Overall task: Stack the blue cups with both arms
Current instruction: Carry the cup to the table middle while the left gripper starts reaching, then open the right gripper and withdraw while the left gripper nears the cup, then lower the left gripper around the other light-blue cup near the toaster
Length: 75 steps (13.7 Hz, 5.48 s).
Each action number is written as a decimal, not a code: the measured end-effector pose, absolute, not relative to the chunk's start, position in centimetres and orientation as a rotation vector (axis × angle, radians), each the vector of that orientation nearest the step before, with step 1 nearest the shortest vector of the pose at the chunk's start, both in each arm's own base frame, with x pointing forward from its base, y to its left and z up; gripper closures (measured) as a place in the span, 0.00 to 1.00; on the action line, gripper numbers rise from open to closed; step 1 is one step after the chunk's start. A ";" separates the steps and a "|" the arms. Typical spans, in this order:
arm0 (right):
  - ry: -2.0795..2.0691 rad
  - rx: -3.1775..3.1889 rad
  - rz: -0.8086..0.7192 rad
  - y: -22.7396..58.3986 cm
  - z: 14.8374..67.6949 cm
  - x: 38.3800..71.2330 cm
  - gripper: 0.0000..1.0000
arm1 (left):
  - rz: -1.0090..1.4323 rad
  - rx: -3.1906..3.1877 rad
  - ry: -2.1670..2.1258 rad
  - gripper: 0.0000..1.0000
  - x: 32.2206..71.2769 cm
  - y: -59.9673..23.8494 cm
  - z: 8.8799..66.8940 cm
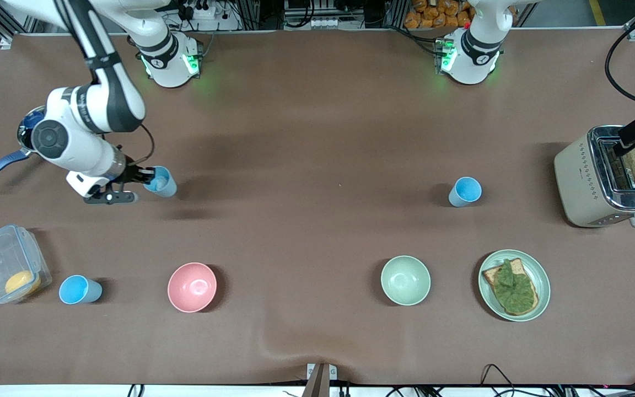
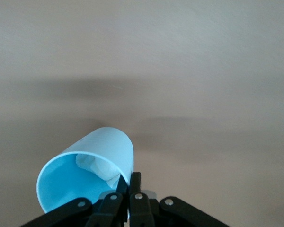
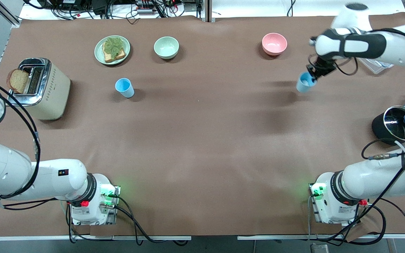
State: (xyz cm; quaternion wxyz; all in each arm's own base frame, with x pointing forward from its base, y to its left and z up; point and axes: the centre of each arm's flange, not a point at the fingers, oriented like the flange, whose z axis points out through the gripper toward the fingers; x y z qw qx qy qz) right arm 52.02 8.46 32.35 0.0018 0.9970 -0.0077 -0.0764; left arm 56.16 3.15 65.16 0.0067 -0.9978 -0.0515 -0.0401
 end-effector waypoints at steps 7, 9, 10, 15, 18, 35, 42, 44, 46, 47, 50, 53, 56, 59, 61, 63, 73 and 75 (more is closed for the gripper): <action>-0.233 3.281 -0.211 31.1 36.7 54.5 0.97 | -0.125 -3.122 -0.161 0.00 56.2 3.1 65.1; -0.244 3.303 -0.166 35.8 35.8 54.5 0.97 | -0.124 -3.122 -0.161 0.00 56.2 3.1 65.1; -0.240 3.305 -0.166 38.5 35.4 54.0 0.97 | -0.124 -3.122 -0.160 0.00 56.2 3.1 65.1; -0.276 3.239 -0.246 49.0 29.8 49.0 0.97 | -0.124 -3.122 -0.151 0.00 56.2 2.8 65.1; -0.257 3.189 -0.279 49.0 27.2 48.7 0.97 | -0.123 -3.123 -0.146 0.00 56.2 2.6 65.1; -0.293 3.208 -0.210 48.2 29.3 50.9 0.01 | 0.149 -3.120 -0.216 0.00 60.0 -7.0 54.8; -0.347 3.205 -0.224 32.5 47.6 56.2 0.00 | 0.145 -3.110 -0.371 0.00 62.1 -8.2 51.3; -0.407 3.197 -0.155 26.2 49.8 58.5 0.00 | 0.151 -3.107 -0.379 0.00 62.1 -9.7 50.7; -0.397 3.195 -0.093 21.0 50.9 60.3 0.00 | 0.132 -3.115 -0.378 0.00 62.6 -10.3 49.8; -0.363 3.205 -0.059 18.4 51.7 60.9 0.00 | 0.131 -3.122 -0.382 0.00 62.8 -10.4 49.2; -0.330 3.223 0.044 9.6 56.0 61.2 0.00 | 0.098 -3.141 -0.382 0.00 63.0 -10.7 47.8; -0.289 3.224 0.021 2.6 59.2 59.2 0.00 | 0.046 -3.151 -0.368 0.00 62.1 -11.3 44.4; -0.297 3.218 -0.021 -1.2 61.1 57.1 0.00 | 0.013 -3.158 -0.329 0.00 59.6 -12.6 39.9; -0.250 3.150 -0.015 -0.8 61.3 56.9 0.00 | 0.024 -3.155 -0.305 0.00 57.5 -13.2 36.5; -0.224 3.145 0.032 0.0 61.2 57.3 0.00 | 0.011 -3.161 -0.272 0.00 56.2 -14.2 33.9; -0.218 3.145 0.045 0.1 61.1 57.5 0.00 | 0.016 -3.163 -0.256 0.00 55.0 -14.6 31.8; -0.203 3.147 0.098 0.3 61.3 57.8 0.00 | 0.100 -3.148 -0.258 0.00 53.6 -14.2 27.7; -0.215 3.146 0.098 -0.1 61.3 57.8 0.00 | 0.100 -3.148 -0.260 0.00 53.5 -14.2 27.3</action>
